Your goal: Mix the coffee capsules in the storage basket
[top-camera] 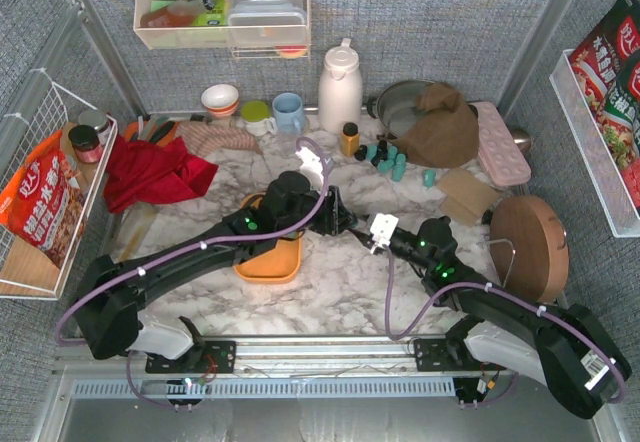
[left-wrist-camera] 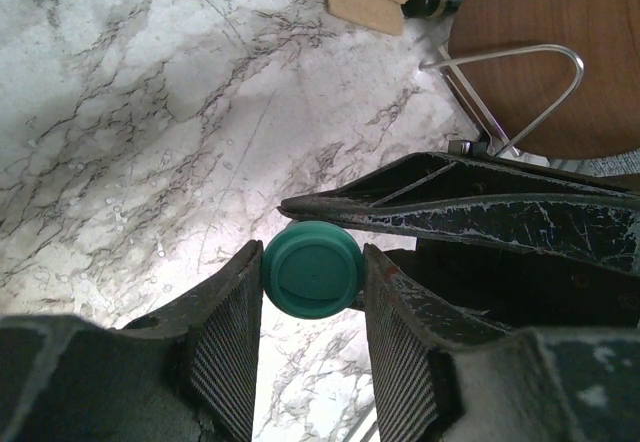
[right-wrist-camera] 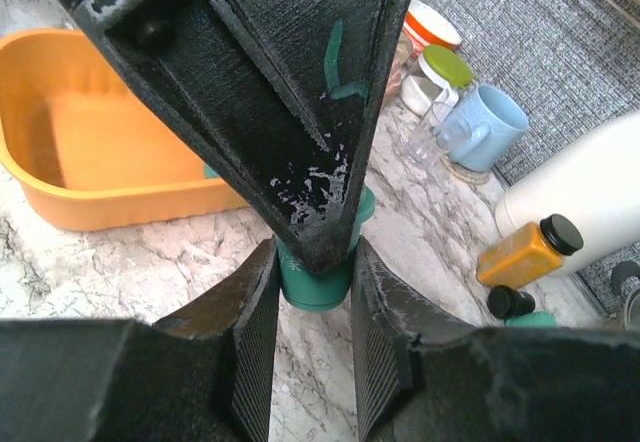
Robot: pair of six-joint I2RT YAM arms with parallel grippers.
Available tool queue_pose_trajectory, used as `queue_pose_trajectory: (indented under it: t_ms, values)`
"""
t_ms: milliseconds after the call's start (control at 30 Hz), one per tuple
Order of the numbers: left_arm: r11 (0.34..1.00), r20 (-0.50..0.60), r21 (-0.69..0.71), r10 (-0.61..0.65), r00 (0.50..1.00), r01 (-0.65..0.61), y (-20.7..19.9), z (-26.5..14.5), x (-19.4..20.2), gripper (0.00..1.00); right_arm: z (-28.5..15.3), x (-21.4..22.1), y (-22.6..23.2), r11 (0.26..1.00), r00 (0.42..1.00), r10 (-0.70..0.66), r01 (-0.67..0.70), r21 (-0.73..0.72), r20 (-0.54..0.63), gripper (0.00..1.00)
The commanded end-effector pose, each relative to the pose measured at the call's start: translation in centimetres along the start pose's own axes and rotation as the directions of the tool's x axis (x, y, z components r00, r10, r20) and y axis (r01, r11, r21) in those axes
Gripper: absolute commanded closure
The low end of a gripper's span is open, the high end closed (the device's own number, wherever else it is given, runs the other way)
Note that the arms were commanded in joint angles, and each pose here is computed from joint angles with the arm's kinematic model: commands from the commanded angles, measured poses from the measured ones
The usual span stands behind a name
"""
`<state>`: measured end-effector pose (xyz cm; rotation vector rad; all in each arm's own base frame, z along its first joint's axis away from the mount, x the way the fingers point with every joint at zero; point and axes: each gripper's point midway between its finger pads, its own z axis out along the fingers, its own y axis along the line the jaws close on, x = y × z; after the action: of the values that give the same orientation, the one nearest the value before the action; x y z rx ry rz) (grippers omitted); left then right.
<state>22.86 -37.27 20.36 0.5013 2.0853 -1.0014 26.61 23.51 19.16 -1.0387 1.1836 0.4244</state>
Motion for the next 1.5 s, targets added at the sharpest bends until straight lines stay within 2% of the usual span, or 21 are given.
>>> queue_pose_trajectory:
  t_ms: [0,167,300,500,600,833,1233,1467]
  values:
    - [0.999,0.078,-0.051,0.002,0.997,0.002,0.4,-0.8,-2.0,0.59,0.1,-0.4,0.0,1.000,1.000,-0.016,0.016,-0.010,0.014,0.65]
    - [0.985,0.117,-0.175,0.019,0.993,0.002,2.4,-2.6,-2.9,0.59,0.1,0.1,0.0,1.000,1.000,-0.015,0.015,-0.006,-0.009,0.51]
    - [0.947,0.110,-0.320,0.037,0.993,0.000,5.3,-4.5,-2.7,0.59,0.0,0.7,-0.7,0.999,0.999,-0.010,0.011,0.033,-0.037,0.41]
    - [0.817,0.002,-0.577,-0.015,1.000,0.013,12.6,-7.3,0.7,0.59,-0.5,1.3,-2.4,0.991,0.997,-0.003,0.013,0.130,-0.080,0.39]
    - [0.763,-0.027,-0.646,-0.052,0.998,0.022,15.8,-8.3,2.6,0.59,-0.5,1.4,-2.7,0.989,0.996,0.000,0.014,0.147,-0.089,0.38]
    - [0.723,-0.035,-0.689,-0.096,0.995,0.046,19.9,-7.8,5.1,0.59,-0.5,1.6,-2.7,0.989,0.996,0.002,0.012,0.150,-0.092,0.36]
    - [0.735,-0.018,-0.676,-0.087,0.996,0.053,21.7,-4.5,5.4,0.57,-0.4,2.0,-2.6,0.989,0.995,0.003,0.012,0.146,-0.104,0.31]
    - [0.730,-0.053,-0.681,-0.122,0.991,0.054,22.4,-3.6,6.4,0.57,-0.4,2.0,-2.6,0.989,0.994,0.001,0.015,0.147,-0.107,0.30]
